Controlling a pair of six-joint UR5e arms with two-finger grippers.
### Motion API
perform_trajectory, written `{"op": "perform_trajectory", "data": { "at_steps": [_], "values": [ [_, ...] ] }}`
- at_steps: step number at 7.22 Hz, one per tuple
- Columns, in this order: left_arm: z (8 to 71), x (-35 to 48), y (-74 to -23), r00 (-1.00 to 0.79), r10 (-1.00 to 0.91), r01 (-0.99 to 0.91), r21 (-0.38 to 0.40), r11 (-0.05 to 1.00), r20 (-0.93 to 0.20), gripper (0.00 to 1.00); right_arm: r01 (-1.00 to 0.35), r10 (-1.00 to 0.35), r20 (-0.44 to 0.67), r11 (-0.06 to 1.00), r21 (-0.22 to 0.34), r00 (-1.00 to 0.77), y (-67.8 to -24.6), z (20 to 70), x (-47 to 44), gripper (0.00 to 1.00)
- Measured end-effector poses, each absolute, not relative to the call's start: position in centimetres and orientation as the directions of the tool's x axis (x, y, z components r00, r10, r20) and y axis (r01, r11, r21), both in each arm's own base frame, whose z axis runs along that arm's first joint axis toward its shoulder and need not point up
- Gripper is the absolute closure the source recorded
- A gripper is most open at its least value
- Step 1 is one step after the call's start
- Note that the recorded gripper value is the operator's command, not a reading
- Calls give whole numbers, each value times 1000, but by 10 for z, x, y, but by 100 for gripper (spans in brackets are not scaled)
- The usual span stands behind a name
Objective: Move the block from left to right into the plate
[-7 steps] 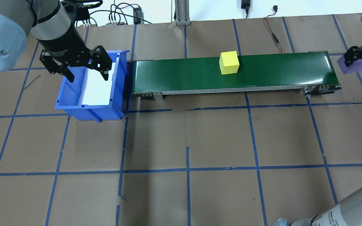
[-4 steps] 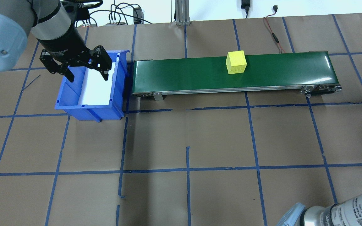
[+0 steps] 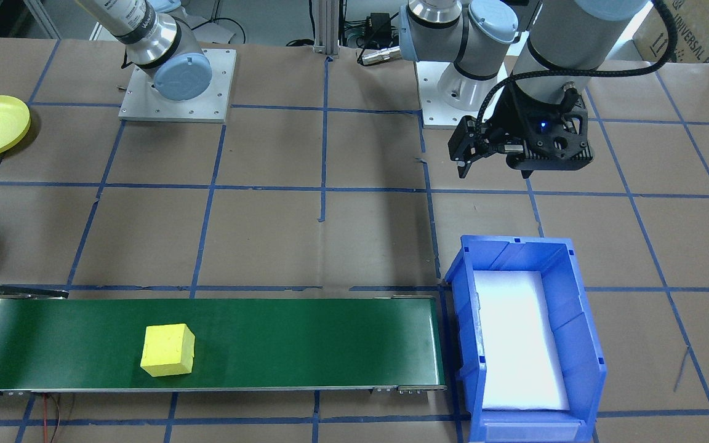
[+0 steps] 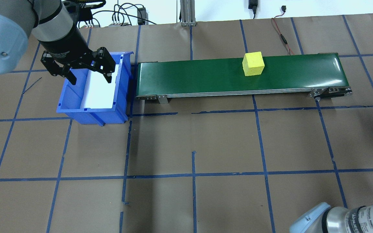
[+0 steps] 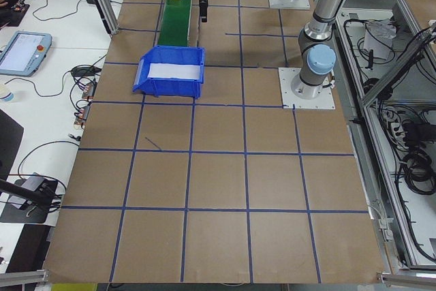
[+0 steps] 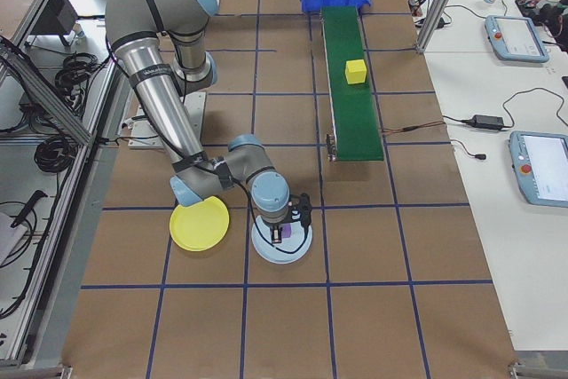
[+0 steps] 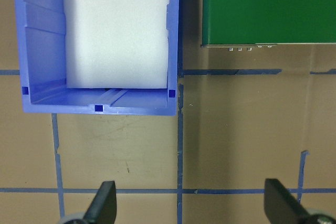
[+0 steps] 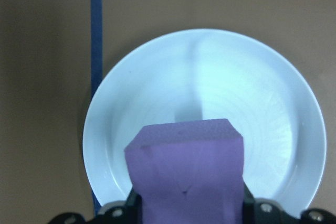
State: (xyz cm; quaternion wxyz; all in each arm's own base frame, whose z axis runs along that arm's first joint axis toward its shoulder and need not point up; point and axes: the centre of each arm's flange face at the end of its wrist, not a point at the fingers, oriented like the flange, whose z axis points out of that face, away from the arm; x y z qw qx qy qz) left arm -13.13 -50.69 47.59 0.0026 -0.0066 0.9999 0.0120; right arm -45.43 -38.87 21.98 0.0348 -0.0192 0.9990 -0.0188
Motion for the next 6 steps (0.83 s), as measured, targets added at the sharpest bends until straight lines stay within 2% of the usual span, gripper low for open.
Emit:
{"op": "perform_trajectory", "data": {
  "at_steps": [2,4,6],
  "values": [
    [476,-131,-507,-1000,-13,-13,24,1000,-5,0,-15,-17,-31,998,-59,-999,-397,248,-453,0],
    [476,-131,-507,-1000,-13,-13,24,1000,-4,0,31,30,-16,997,-76,-999,-465,312,-414,0],
    [476,-131,-507,-1000,-12,-12,24,1000,-5,0,9,5,-39,994,-106,-999,-539,341,-333,0]
  ]
}}
